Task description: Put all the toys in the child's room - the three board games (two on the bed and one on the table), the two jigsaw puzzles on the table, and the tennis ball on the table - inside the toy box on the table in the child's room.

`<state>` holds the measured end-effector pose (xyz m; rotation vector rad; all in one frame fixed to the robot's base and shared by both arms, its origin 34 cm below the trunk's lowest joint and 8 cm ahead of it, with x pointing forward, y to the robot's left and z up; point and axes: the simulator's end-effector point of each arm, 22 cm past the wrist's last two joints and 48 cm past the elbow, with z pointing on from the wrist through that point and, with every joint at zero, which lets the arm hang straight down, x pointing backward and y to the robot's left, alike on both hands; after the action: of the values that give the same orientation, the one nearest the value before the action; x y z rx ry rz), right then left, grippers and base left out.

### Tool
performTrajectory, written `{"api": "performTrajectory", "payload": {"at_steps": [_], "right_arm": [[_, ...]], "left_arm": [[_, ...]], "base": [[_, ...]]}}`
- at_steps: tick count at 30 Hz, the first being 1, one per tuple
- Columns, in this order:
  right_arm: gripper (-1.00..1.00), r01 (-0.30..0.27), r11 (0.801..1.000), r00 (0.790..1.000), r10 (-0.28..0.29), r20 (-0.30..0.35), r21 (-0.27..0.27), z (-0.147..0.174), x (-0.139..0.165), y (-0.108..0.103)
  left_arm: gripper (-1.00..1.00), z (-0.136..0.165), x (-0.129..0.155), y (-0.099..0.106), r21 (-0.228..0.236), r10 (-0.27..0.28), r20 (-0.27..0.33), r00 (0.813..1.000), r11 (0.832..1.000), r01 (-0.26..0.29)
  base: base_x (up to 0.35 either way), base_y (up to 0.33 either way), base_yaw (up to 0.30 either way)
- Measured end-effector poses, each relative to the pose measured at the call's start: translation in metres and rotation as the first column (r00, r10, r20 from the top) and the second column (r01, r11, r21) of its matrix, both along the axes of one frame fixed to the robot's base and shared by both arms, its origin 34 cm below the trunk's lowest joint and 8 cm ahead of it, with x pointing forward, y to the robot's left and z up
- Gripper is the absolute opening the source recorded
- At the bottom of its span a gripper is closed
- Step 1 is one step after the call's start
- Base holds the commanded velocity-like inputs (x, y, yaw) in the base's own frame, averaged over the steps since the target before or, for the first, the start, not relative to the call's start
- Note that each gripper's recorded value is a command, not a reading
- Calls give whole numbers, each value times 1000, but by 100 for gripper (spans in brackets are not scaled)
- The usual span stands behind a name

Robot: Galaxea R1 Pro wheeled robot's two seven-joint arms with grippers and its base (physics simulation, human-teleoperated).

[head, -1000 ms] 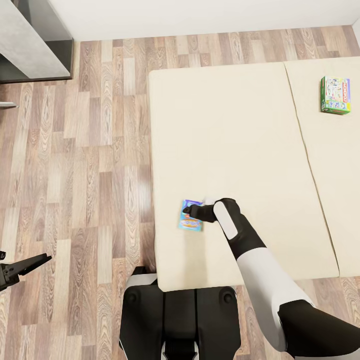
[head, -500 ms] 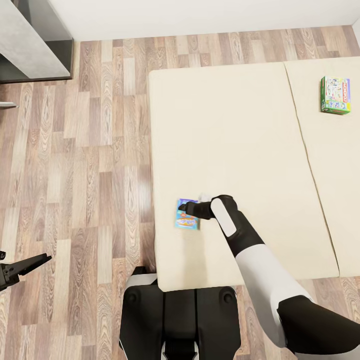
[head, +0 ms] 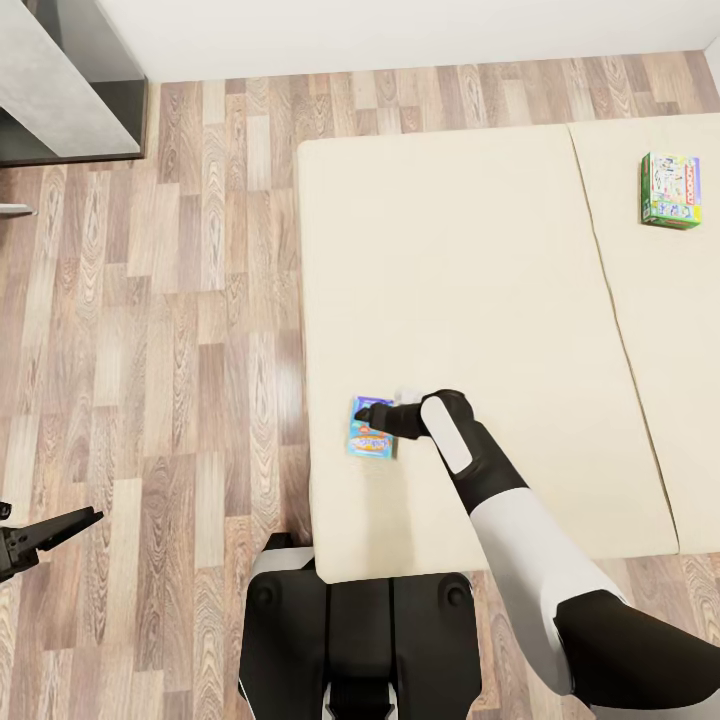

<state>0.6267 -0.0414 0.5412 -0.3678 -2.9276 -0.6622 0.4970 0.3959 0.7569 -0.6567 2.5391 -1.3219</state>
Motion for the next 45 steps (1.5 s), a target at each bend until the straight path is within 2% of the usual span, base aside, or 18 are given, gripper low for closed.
{"api": "performTrajectory", "payload": {"at_steps": [7,26,37,45], "right_arm": [[100,-2,1000,1000,2,-19,-2,-4,-8,0],[100,10,1000,1000,-10,-8,-10,-8,-7,-1],[100,10,999,1000,-10,5,42,-3,-5,11],[100,12,998,1000,-12,10,55,-1,-3,14]], "left_arm": [[100,0,0,0,0,0,0,1000,1000,0],[100,0,0,0,0,0,0,1000,1000,0],[100,0,0,0,0,0,0,1000,1000,0],[100,0,0,0,0,0,0,1000,1000,0]], "base": [[0,0,0],[0,0,0],[0,0,0],[0,0,0]]}}
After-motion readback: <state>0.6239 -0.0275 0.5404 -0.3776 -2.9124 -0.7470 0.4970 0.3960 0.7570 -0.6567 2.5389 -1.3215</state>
